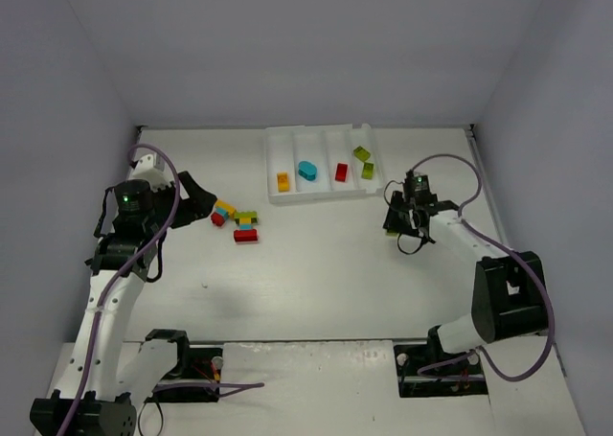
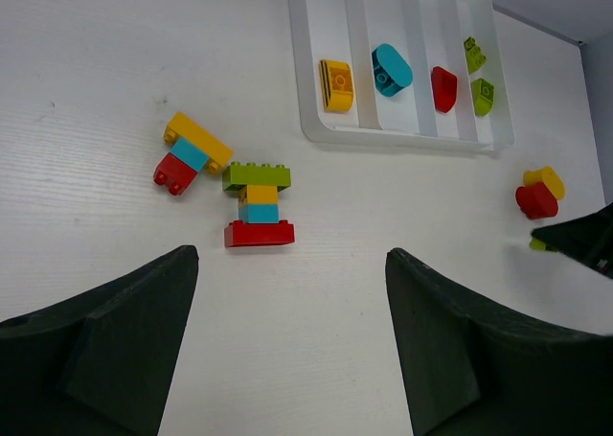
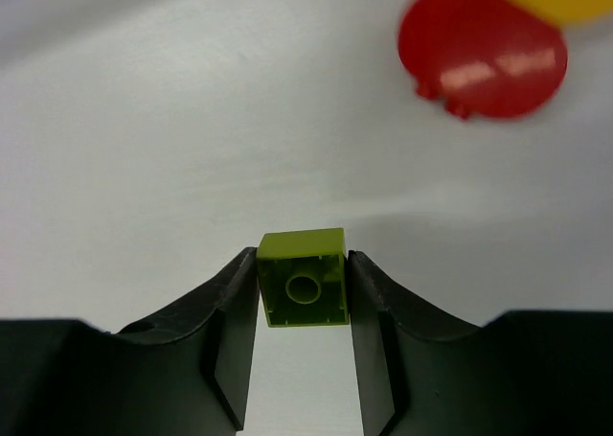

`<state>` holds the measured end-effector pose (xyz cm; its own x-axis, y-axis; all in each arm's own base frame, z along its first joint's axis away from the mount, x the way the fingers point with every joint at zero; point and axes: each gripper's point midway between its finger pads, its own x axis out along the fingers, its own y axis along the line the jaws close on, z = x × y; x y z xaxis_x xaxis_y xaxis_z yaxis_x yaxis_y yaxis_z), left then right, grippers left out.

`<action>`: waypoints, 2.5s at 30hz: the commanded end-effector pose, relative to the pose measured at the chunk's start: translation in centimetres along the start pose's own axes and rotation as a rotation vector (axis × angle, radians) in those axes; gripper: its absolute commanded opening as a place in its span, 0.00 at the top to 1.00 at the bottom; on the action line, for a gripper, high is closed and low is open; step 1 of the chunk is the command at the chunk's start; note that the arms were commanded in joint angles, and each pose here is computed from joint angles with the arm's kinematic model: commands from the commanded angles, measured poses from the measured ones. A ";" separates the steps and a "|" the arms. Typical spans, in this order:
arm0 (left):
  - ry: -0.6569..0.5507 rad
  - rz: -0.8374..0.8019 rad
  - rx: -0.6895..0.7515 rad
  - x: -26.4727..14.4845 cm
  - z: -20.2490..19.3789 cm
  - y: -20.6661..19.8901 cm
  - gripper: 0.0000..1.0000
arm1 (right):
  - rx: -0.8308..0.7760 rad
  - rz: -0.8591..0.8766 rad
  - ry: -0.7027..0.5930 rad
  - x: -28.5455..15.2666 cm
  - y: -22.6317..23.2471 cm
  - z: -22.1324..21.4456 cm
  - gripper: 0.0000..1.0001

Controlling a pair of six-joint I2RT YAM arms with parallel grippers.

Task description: Sort the legos into containers by color

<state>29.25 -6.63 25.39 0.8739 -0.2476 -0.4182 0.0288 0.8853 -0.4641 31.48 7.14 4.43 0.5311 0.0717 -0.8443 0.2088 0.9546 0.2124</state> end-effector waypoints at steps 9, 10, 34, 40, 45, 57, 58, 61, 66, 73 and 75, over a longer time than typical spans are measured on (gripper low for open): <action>-0.068 -0.038 0.025 0.0 2.4 -1.3 0.27 | -0.148 0.170 -0.362 -1.8 9.1 18.3 1.00; -0.070 -0.037 0.025 0.0 2.4 -1.3 0.27 | -0.162 0.187 -0.390 -2.0 10.0 19.9 1.00; -0.053 -0.042 0.020 0.3 2.2 -1.3 0.28 | -0.272 0.167 -0.355 6.9 12.6 23.4 0.34; -0.056 -0.046 0.022 0.1 2.2 -1.4 0.27 | -0.174 0.035 -0.407 3.1 8.8 23.2 0.34; -0.062 -0.050 0.024 -0.1 2.3 -1.5 0.27 | 0.051 -0.082 -0.406 0.8 1.8 20.9 0.25; -0.068 -0.059 0.025 -0.3 2.4 -1.8 0.27 | 0.232 -0.214 -0.265 2.1 -5.4 13.9 0.00; -0.068 -0.061 0.026 -0.3 2.4 -1.8 0.27 | 0.243 -0.229 -0.250 2.8 -6.0 13.7 0.00; -0.068 -0.058 0.026 -0.3 2.4 -1.8 0.27 | 0.270 -0.259 -0.226 4.0 -7.0 13.3 0.00; -0.068 -0.064 0.028 -0.3 2.4 -1.9 0.27 | 0.292 -0.303 -0.208 5.4 -7.7 13.0 0.00; -0.067 -0.064 0.025 -0.3 2.3 -1.9 0.27 | 0.289 -0.305 -0.155 7.0 -7.8 11.9 0.06; -0.068 -0.065 0.026 -0.3 2.4 -1.9 0.27 | 0.289 -0.301 -0.145 7.1 -7.7 11.7 0.14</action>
<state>29.43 -6.84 24.94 0.8652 -0.2537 -0.4326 0.0275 0.8853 -0.4642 42.11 -2.77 1.38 0.4945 -0.2421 -0.8348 0.5650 0.8193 0.0971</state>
